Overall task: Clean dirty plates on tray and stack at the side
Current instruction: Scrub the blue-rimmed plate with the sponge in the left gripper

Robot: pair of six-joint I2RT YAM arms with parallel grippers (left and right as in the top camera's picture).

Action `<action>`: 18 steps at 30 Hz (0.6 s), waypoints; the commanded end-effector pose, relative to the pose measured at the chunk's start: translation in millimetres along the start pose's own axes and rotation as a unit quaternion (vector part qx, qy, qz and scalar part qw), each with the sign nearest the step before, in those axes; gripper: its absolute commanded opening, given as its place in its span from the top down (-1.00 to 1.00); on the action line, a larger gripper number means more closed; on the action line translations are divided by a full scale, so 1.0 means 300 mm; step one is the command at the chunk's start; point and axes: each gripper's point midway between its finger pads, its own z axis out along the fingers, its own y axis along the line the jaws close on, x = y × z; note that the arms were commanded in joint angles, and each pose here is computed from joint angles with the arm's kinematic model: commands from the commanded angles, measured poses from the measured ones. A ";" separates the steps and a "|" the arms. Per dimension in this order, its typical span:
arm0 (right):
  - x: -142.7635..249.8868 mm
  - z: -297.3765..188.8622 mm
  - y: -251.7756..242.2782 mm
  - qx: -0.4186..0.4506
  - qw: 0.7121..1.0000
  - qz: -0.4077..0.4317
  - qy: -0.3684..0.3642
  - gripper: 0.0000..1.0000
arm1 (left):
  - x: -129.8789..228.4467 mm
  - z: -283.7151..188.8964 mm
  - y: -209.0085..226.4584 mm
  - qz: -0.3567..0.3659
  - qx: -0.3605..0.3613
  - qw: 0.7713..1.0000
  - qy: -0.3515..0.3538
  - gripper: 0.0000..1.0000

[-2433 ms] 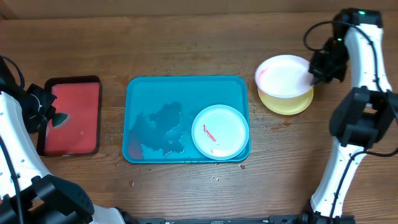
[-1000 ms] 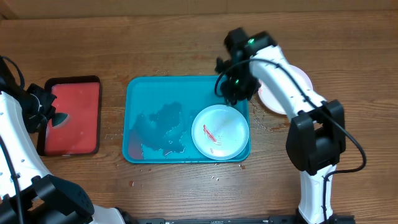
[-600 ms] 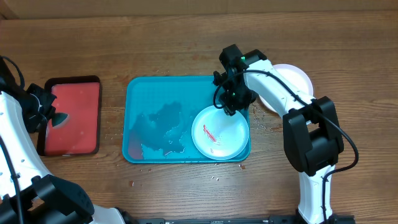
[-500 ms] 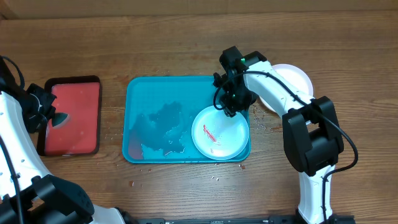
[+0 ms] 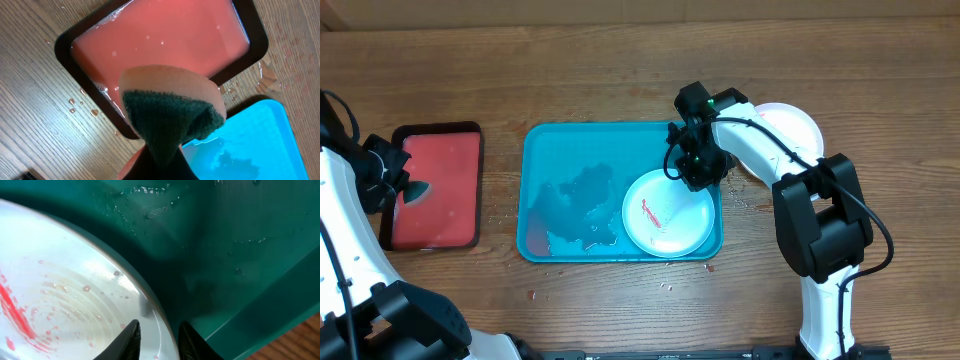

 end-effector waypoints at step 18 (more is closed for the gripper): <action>0.097 0.057 0.017 -0.018 0.989 0.141 0.049 0.39 | 0.013 -0.010 -0.051 0.005 0.035 0.999 0.009 0.92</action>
